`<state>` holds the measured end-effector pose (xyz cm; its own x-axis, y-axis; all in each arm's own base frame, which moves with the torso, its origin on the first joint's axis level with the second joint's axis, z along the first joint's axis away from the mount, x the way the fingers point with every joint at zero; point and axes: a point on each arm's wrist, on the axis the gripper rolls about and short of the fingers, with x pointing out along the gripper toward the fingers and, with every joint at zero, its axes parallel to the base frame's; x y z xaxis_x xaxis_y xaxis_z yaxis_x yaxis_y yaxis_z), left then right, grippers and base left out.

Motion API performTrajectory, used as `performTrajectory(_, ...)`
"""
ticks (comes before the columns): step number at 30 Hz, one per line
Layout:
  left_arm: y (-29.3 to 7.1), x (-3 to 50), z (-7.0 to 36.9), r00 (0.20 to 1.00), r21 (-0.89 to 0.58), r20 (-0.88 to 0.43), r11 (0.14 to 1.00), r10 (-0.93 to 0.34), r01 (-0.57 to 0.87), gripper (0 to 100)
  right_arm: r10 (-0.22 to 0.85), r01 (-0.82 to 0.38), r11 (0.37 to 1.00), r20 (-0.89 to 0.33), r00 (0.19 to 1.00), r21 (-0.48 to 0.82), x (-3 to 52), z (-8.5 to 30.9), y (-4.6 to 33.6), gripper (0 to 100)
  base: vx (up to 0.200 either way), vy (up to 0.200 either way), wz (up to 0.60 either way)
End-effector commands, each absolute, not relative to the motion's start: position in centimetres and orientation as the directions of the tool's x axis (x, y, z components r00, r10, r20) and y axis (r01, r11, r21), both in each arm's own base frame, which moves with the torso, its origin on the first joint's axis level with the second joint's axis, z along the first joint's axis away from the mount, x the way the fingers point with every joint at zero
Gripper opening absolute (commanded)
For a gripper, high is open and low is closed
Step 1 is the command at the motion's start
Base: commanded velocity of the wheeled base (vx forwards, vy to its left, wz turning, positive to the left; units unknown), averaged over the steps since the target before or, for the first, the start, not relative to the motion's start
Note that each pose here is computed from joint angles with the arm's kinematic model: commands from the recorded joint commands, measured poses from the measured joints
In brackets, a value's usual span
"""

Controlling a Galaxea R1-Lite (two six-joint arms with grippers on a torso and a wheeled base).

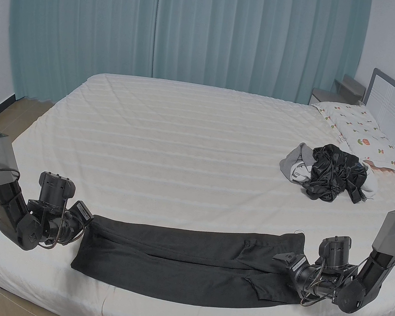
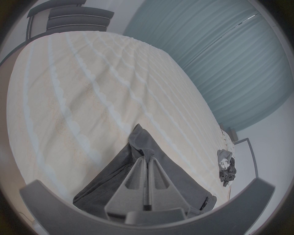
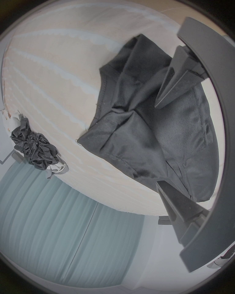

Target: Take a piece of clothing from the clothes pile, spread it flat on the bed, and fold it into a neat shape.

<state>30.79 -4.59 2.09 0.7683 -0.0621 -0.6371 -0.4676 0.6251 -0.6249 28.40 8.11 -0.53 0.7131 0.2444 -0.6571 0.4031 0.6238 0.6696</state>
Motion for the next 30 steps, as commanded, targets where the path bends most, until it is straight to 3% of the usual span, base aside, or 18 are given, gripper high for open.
performTrajectory(1,-4.58,30.75,2.14,0.771,-0.627,-0.633,0.625,-0.062,-0.465,0,0.222,0.413,0.625,-0.658,0.72,0.663,29.47,-1.2,8.67,100,0.0,0.0,0.0)
performTrajectory(26,-4.57,30.66,2.08,0.769,-0.625,-0.636,0.626,-0.062,-0.466,0,0.167,0.415,0.626,-0.633,0.756,0.66,30.19,-0.89,8.78,100,0.0,0.0,0.0)
performTrajectory(27,-4.57,30.66,2.08,0.769,-0.625,-0.636,0.626,-0.062,-0.466,0,0.165,0.418,0.629,-0.638,0.752,0.656,30.1,-0.91,8.8,0,0.0,0.0,0.0)
performTrajectory(30,-4.56,30.62,2.06,0.768,-0.624,-0.637,0.626,-0.062,-0.467,0,0.162,0.423,0.633,-0.645,0.747,0.649,29.91,-1.06,8.79,0,0.0,0.0,0.0)
